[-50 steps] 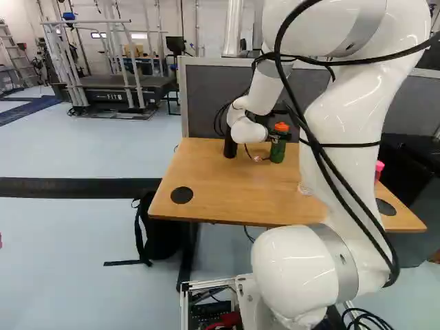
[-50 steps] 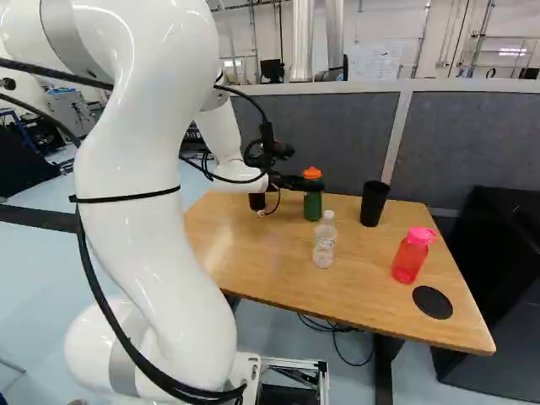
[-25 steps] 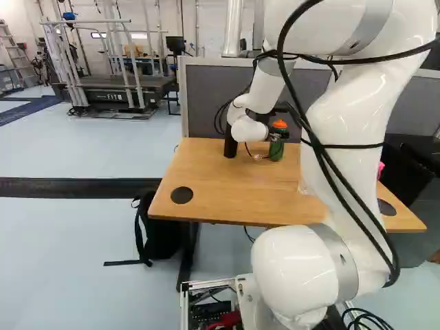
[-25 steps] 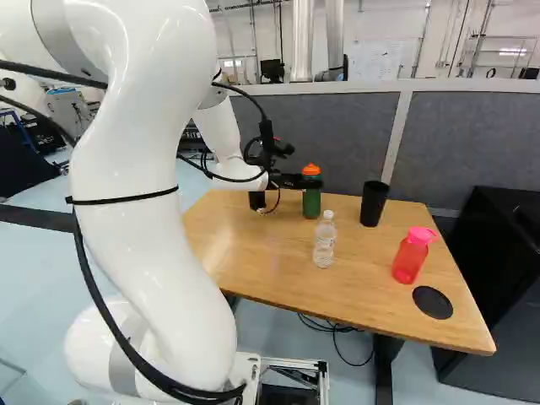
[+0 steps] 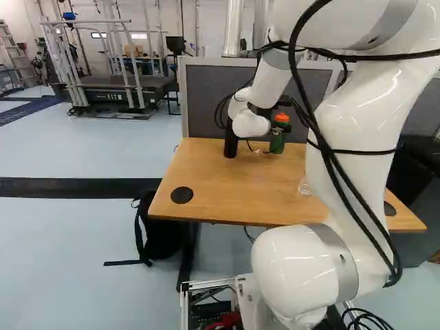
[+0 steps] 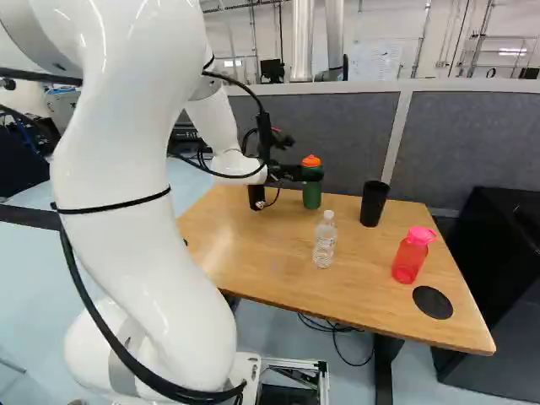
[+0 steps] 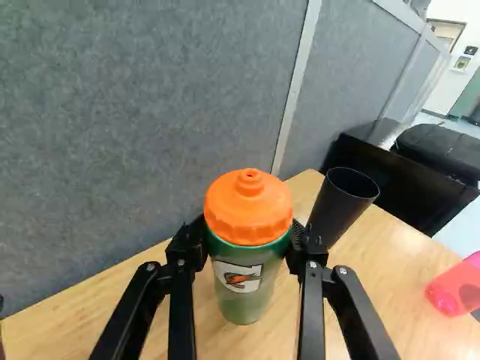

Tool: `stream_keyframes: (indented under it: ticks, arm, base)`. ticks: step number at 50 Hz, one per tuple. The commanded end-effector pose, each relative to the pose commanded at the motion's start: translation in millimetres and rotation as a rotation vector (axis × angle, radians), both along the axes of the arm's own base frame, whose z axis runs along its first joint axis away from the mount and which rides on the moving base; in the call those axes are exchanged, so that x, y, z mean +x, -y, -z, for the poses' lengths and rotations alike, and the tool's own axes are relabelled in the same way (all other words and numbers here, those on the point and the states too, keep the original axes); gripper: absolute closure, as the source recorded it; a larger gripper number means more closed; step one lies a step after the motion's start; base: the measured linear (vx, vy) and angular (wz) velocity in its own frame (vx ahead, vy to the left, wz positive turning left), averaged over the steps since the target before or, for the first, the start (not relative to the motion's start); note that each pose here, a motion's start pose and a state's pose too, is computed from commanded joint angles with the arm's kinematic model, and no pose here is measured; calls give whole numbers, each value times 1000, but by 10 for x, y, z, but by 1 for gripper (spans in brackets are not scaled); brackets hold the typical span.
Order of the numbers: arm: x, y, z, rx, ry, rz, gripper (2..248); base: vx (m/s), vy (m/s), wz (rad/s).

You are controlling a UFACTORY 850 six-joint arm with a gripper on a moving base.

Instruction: Pick up the green bottle from the table

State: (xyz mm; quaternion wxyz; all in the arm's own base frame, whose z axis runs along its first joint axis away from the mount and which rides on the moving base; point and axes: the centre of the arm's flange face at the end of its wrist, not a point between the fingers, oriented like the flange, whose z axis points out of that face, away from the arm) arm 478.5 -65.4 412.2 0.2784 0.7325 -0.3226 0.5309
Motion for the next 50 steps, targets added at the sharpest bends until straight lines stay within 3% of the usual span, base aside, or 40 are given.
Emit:
stream_keyframes:
  ticks: [50]
  arm:
    - [-459,98,-605,-1,122,22,128]
  base:
    - [0,0,0]
